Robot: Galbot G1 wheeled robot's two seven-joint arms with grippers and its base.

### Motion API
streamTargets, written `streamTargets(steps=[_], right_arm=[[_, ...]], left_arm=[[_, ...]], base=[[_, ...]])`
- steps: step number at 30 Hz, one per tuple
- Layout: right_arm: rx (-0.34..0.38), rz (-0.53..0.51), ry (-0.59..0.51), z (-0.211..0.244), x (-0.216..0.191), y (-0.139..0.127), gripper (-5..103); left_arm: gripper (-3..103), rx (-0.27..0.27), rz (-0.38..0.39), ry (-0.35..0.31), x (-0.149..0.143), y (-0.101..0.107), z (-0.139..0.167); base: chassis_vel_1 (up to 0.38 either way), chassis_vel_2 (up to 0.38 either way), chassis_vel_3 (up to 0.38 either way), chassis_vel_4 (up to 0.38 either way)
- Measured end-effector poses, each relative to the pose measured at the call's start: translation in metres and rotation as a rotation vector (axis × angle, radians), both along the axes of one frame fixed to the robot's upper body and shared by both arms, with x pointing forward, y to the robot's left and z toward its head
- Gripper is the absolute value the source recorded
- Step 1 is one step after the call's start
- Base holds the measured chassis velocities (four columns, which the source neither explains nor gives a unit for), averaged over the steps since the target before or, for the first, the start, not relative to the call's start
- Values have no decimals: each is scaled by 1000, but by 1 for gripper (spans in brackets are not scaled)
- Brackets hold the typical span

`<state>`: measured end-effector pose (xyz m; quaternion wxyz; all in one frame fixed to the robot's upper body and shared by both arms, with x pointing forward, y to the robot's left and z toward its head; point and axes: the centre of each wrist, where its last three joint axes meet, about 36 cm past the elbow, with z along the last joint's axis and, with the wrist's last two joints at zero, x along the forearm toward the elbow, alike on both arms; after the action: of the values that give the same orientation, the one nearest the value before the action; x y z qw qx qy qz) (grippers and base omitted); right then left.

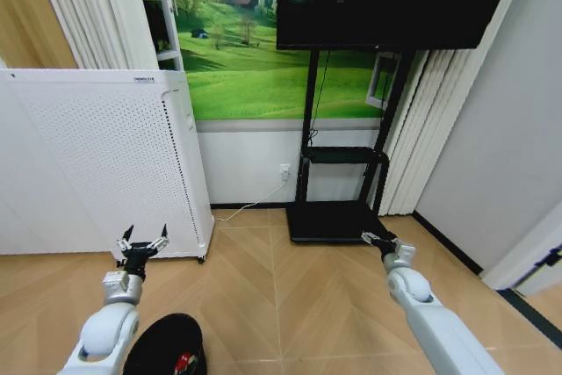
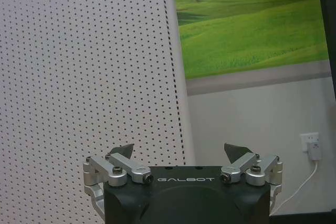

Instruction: Pick up the trash bin and place the garbage on the floor into it.

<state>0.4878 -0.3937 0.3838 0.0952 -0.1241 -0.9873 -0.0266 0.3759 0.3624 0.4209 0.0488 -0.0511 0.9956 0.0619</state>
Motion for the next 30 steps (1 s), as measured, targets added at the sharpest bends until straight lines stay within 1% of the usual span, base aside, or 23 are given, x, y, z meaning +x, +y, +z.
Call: streamTargets(steps=[1, 4, 5, 6, 9, 30], right_arm=[[0, 0, 0, 0, 0, 0, 100], [0, 0, 0, 0, 0, 0, 100], [0, 0, 0, 0, 0, 0, 100], [0, 0, 0, 0, 0, 0, 100], [0, 0, 0, 0, 0, 0, 100], [0, 0, 0, 0, 0, 0, 100]], left_arm=[[98, -14, 1, 10, 0, -2, -2], [98, -28, 7, 20, 0, -5, -3], [96, -31, 9, 24, 0, -6, -4], [97, -32, 9, 25, 0, -6, -3], [99, -33, 11, 25, 0, -7, -3], [99, -33, 14, 26, -1, -7, -3]], base=[[0, 0, 0, 0], [0, 0, 0, 0], [0, 0, 0, 0], [0, 0, 0, 0], [0, 0, 0, 0], [0, 0, 0, 0]])
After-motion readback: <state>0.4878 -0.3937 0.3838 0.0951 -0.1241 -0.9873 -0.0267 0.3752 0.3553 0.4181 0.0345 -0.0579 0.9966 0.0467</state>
